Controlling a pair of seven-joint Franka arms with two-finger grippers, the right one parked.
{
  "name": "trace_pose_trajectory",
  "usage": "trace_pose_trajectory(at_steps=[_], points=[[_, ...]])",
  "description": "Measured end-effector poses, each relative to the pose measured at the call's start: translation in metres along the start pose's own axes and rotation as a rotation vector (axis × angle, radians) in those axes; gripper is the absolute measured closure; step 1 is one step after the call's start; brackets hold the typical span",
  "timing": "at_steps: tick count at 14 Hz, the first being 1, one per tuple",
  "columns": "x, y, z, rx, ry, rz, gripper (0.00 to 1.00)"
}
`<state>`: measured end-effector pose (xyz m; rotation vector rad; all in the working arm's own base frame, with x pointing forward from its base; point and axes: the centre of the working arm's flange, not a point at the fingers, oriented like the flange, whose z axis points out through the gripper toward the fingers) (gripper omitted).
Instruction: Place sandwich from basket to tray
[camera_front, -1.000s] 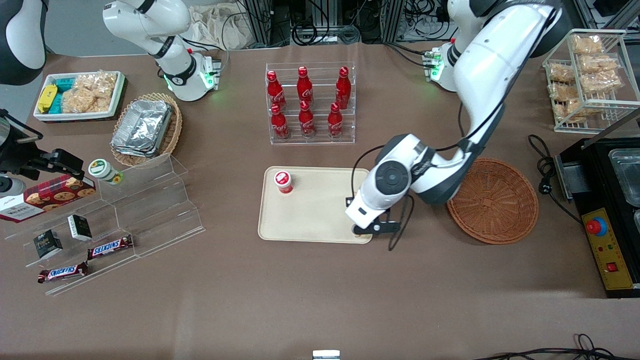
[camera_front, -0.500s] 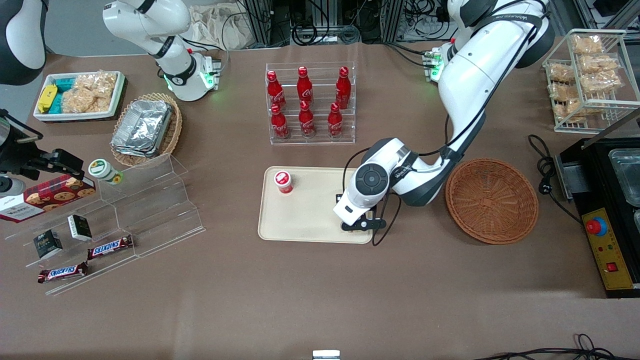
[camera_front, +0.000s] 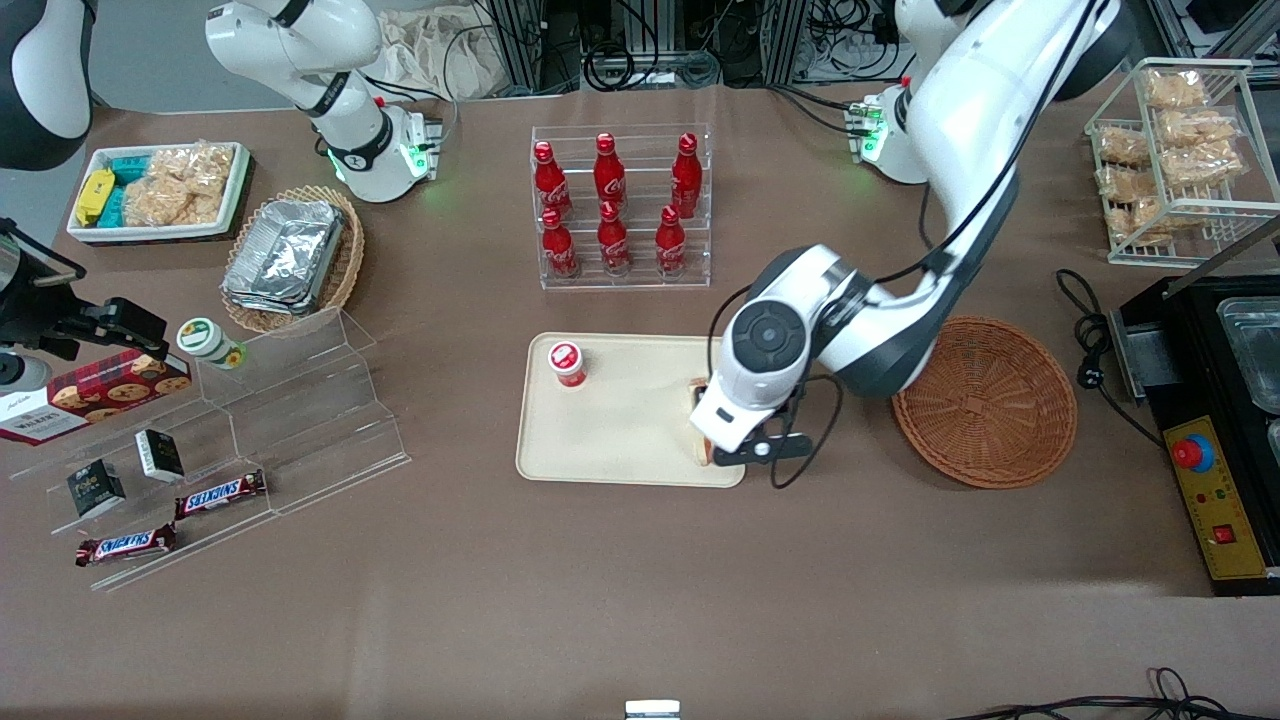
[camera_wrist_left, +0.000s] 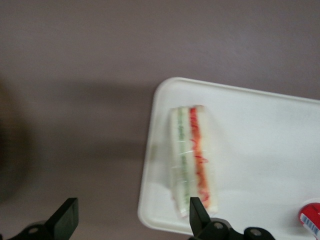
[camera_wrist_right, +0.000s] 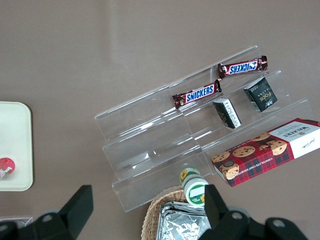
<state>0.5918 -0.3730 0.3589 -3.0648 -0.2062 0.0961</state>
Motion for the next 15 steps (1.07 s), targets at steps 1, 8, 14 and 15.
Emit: trace_pose_trajectory(at_steps=[1, 8, 14, 15], points=[[0.004, -0.017, -0.027, -0.006, 0.014, -0.038, 0.0], [0.004, -0.203, -0.097, -0.005, -0.014, -0.021, 0.0], [0.004, -0.321, -0.117, -0.033, -0.032, 0.031, 0.0], [0.009, -0.339, -0.119, -0.052, -0.034, 0.024, 0.0]])
